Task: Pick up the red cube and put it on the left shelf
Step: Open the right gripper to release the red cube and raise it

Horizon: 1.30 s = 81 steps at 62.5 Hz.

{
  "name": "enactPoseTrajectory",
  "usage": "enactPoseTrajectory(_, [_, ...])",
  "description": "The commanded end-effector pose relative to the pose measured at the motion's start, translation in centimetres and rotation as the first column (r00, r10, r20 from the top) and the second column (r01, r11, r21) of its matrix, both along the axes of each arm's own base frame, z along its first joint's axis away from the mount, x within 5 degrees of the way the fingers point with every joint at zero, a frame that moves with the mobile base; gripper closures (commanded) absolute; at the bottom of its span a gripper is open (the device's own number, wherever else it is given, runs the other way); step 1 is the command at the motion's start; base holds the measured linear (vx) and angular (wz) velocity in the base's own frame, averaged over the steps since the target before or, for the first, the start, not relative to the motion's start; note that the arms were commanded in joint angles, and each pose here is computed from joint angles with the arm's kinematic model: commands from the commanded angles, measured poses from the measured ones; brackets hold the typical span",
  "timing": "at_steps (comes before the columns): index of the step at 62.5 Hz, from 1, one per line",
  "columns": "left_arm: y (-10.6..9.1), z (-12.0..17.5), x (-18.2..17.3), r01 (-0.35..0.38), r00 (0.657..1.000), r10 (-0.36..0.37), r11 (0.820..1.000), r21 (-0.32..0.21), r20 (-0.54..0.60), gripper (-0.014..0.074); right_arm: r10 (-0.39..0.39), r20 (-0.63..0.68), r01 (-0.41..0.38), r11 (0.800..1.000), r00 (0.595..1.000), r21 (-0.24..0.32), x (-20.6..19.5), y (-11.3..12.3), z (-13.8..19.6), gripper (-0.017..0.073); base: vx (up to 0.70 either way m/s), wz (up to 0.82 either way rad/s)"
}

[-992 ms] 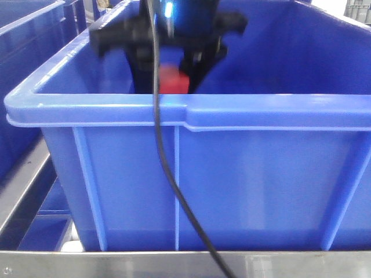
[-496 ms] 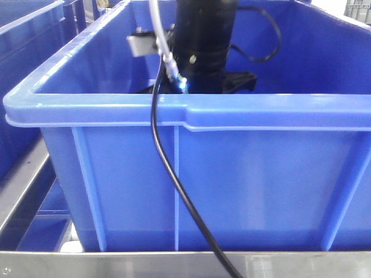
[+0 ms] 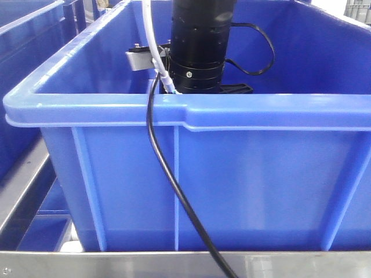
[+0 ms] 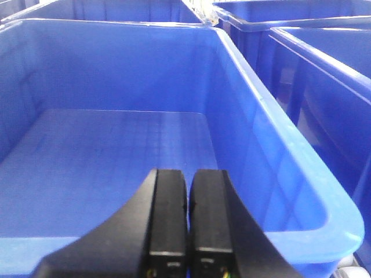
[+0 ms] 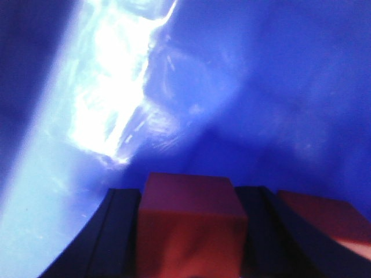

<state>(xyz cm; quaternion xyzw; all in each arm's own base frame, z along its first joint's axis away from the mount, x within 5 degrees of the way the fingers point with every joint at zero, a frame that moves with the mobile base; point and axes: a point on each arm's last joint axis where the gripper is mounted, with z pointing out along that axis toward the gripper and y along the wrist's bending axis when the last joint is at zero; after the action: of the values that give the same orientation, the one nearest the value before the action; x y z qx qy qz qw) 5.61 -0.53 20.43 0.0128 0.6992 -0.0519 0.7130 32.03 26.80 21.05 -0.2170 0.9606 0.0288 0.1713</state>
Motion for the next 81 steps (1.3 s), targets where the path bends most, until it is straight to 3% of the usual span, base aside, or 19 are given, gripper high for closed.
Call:
enactPoseTrajectory(1, [0.0,-0.1,0.0,-0.001,0.998,0.001,1.0,-0.012,0.055,0.0493,0.005,0.097,-0.01,0.998,0.995,0.057,0.2,-0.2,3.4,0.0048,0.0,0.0])
enactPoseTrajectory(9, [0.0,-0.1,0.0,-0.001,0.998,0.001,1.0,-0.012,0.055,0.0492,0.004,0.097,-0.009,0.998,0.995,0.054,0.1,-0.3,3.7,-0.0034,0.0,0.0])
enactPoseTrajectory(19, [0.0,-0.1,0.0,-0.001,0.998,0.001,1.0,-0.012,0.055,0.0492,0.006,0.128,-0.014,0.998,0.992,0.059,-0.2,-0.7,5.1,-0.0032,0.0,0.0])
enactPoseTrajectory(38, [0.0,-0.1,0.0,-0.001,0.998,0.001,1.0,-0.012,0.055,0.0492,0.002,0.305,-0.047,0.989,0.952,0.141,-2.0,-2.7,12.0,-0.0021,0.0,0.0])
enactPoseTrajectory(48, [0.0,-0.1,0.0,-0.001,0.998,0.001,1.0,-0.012,0.055,0.0493,-0.007,0.401,-0.072,0.981,0.916,0.18,-3.9,-4.6,15.5,0.0104,0.0,0.0])
enactPoseTrajectory(56, [0.0,-0.1,0.0,-0.001,0.998,0.001,1.0,-0.012,0.055,0.0492,-0.005,0.479,-0.101,0.975,0.878,0.197,-6.2,-6.7,17.2,0.0305,0.0,0.0])
enactPoseTrajectory(63, [0.0,-0.1,0.0,-0.001,0.998,0.001,1.0,-0.012,0.055,0.0493,0.0,0.537,-0.13,0.97,0.844,0.204,-8.4,-8.8,17.9,0.0424,0.0,0.0])
enactPoseTrajectory(72, [0.0,-0.1,0.0,-0.001,0.998,0.001,1.0,-0.012,0.055,0.0492,0.009,0.61,-0.171,0.963,0.792,0.207,-11.6,-11.7,18.1,0.0496,0.0,0.0])
enactPoseTrajectory(81, [0.0,-0.1,0.0,-0.001,0.998,0.001,1.0,-0.012,0.055,0.0492,0.024,0.673,-0.21,0.958,0.739,0.197,-14.6,-14.3,17.3,0.0505,0.0,0.0])
